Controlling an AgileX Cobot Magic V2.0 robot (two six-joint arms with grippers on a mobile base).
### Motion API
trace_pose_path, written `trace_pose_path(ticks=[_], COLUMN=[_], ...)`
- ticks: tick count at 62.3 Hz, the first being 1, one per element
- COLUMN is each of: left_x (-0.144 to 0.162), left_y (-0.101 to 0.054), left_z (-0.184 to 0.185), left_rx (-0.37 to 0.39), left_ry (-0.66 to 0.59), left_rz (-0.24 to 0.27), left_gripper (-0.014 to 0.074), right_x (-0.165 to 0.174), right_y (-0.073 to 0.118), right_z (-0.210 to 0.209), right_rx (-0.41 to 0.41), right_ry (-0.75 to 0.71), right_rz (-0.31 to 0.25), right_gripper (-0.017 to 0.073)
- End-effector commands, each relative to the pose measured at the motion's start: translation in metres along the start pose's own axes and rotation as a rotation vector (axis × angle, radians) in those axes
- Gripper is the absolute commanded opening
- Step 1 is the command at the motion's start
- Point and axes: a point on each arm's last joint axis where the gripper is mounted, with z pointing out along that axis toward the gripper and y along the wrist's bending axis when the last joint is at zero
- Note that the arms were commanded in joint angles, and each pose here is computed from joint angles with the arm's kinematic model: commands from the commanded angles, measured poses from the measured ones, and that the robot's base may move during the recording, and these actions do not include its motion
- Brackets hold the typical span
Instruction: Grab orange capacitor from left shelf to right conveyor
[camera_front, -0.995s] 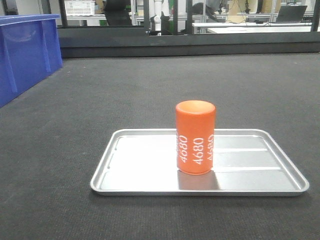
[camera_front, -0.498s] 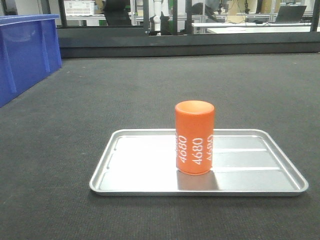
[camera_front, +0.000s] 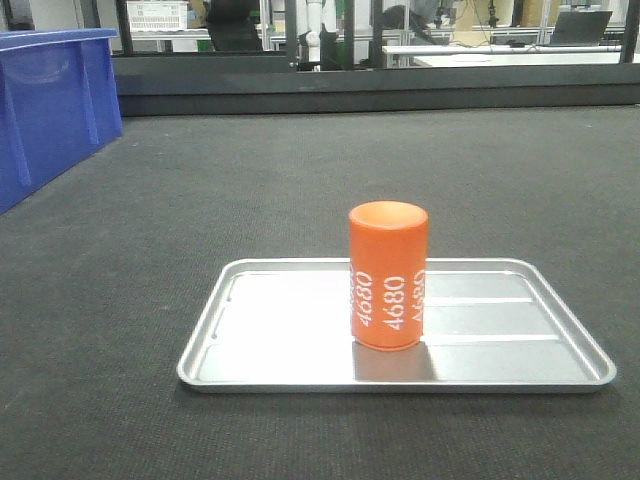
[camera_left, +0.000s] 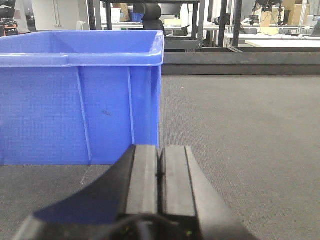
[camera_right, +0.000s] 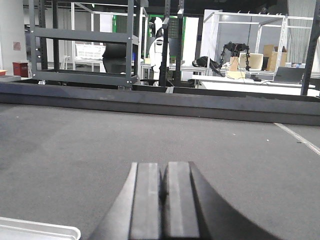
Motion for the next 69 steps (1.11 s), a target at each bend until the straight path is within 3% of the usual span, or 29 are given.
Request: trace_pose_path(ticks=[1,29,69], left_x=[-0.0097,-0.0097,-0.0097], left_y=[-0.0004,-0.0004,-0.0004], left_z=[0.0003,0.0003,0.0003], left_rx=[0.008,0.007,0.007], left_ry=[-0.082,-0.082,-0.082], left_rz=[-0.013,-0.006,-0.006], left_gripper=[-0.0105,-0.0105,-0.0105], right_x=[-0.0065,-0.0078,-0.0076], right_y=[-0.0005,-0.0036,-0.0036], right_z=[-0.0019,-0.0021,-0.0021], right_rx=[0.009,0.067,0.067], right_ry=[-0.082,-0.097,-0.094], right_rz=[-0.015,-0.023,-0.023], right_gripper=[0.0056,0.0056,0.0056])
